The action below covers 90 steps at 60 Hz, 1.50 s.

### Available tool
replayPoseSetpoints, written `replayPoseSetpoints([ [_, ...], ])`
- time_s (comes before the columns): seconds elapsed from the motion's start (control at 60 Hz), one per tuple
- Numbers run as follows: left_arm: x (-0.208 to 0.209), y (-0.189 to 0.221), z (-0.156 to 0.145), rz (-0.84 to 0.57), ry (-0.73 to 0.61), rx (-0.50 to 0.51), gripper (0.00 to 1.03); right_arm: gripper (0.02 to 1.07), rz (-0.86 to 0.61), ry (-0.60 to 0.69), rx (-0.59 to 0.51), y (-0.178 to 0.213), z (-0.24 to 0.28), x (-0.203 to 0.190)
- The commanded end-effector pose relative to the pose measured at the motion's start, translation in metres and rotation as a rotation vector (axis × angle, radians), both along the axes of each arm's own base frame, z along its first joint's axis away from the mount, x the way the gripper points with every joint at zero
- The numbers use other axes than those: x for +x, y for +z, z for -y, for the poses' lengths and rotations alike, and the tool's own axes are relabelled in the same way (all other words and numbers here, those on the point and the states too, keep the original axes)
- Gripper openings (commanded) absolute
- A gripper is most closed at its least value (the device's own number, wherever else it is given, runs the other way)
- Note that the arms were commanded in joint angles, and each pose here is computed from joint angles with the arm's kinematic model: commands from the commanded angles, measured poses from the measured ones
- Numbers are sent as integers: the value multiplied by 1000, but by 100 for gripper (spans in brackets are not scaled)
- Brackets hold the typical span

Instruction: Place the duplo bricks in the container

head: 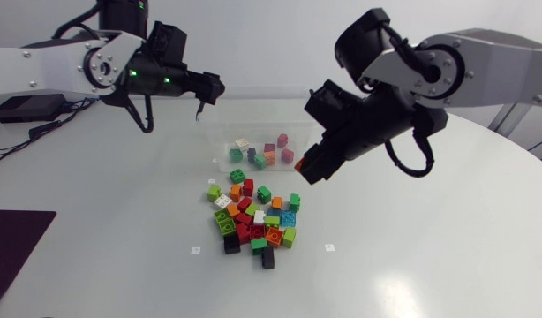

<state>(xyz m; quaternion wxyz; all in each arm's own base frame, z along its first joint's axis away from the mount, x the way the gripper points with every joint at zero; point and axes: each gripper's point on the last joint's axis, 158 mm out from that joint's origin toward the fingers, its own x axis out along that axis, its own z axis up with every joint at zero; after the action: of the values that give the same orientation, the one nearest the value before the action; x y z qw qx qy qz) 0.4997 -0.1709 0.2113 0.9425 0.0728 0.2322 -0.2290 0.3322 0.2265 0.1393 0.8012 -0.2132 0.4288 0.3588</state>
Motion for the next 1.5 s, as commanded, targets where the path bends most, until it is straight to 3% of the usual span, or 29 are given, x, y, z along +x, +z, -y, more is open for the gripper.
replayPoseSetpoints([
  [0.0, -18, -8, -16, -37, 23, 38, 96, 32, 31, 1, 15, 12, -1, 14],
  [0.417, -96, -115, -39, -299, -41, 256, 96, 32, 157, -56, 122, 49, -27, 86],
  [0.817, -108, -191, -23, -476, -79, 297, 96, 32, 204, -139, 194, 51, -30, 147],
  [1.133, -89, -214, -15, -505, -27, 283, 95, 33, 221, -190, 234, 39, -33, 184],
  [1.183, -87, -215, -16, -507, -18, 287, 94, 39, 222, -197, 232, 37, -33, 189],
  [1.217, -86, -217, -17, -511, -9, 286, 93, 50, 225, -203, 231, 36, -34, 193],
  [1.283, -85, -220, -18, -515, 3, 287, 93, 83, 222, -211, 227, 34, -35, 199],
  [1.317, -83, -221, -18, -509, 7, 286, 91, 94, 224, -211, 227, 36, -35, 200],
  [1.483, -81, -230, -19, -517, 22, 291, 87, 97, 227, -215, 233, 42, -33, 197],
])
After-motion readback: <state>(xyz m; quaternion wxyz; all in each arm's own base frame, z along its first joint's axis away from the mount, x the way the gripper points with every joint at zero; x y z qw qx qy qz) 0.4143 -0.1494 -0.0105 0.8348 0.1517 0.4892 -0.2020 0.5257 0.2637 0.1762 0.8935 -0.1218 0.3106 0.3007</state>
